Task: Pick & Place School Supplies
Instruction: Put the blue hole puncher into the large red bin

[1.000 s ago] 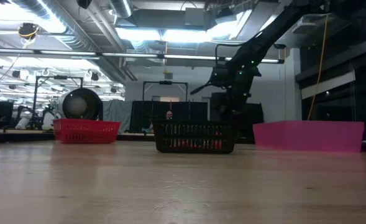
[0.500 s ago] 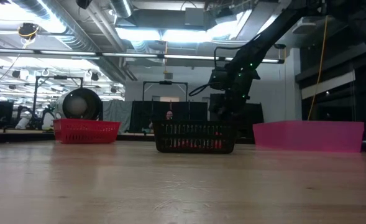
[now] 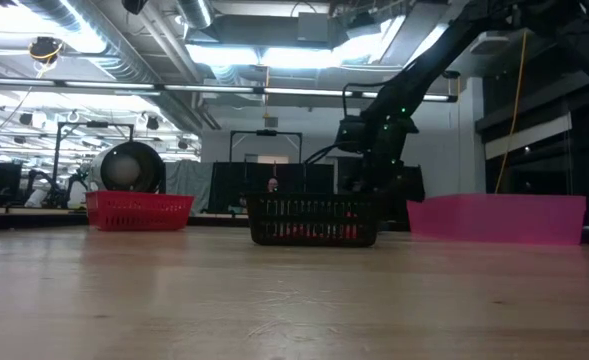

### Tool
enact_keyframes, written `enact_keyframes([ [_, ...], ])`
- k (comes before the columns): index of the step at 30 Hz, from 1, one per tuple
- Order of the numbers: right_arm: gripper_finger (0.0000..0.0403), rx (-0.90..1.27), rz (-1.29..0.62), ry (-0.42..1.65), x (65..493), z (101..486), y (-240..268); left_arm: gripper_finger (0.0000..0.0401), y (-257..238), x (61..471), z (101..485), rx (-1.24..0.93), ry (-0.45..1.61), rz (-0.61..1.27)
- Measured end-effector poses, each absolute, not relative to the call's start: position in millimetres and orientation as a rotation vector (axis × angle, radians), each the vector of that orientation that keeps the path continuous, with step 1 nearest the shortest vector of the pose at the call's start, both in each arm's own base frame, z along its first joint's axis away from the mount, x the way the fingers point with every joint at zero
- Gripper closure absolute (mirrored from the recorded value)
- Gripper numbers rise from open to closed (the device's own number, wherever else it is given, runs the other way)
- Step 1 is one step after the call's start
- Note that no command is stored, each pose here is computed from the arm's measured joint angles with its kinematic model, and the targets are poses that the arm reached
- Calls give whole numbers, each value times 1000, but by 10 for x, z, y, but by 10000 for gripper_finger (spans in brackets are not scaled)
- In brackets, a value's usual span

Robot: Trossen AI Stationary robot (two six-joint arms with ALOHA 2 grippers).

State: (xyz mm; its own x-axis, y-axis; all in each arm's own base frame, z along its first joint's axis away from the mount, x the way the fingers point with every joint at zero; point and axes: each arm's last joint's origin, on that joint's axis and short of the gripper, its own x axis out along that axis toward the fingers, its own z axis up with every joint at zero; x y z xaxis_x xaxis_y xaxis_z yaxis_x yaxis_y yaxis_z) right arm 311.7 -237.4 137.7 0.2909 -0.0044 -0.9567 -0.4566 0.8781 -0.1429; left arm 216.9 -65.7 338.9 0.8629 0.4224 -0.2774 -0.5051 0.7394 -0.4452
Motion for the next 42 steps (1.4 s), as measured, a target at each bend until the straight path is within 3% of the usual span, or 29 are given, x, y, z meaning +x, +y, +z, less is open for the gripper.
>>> enact_keyframes([
  [11, 353, -342, 276, 1228, 3126, 1380, -2368, 258, -657, 2168, 3390, -535, 162, 511],
  [28, 351, -260, 223, 1188, 3314, 1595, -2234, 258, -657, 2167, 3391, -507, 168, 508],
  [35, 351, -82, 22, 1014, 3393, 2147, -2456, 258, -659, 2167, 3390, -500, 173, 502],
  [42, 350, 275, -306, 903, 3000, 2535, -2779, 258, -659, 2167, 3390, -453, 184, 499],
])
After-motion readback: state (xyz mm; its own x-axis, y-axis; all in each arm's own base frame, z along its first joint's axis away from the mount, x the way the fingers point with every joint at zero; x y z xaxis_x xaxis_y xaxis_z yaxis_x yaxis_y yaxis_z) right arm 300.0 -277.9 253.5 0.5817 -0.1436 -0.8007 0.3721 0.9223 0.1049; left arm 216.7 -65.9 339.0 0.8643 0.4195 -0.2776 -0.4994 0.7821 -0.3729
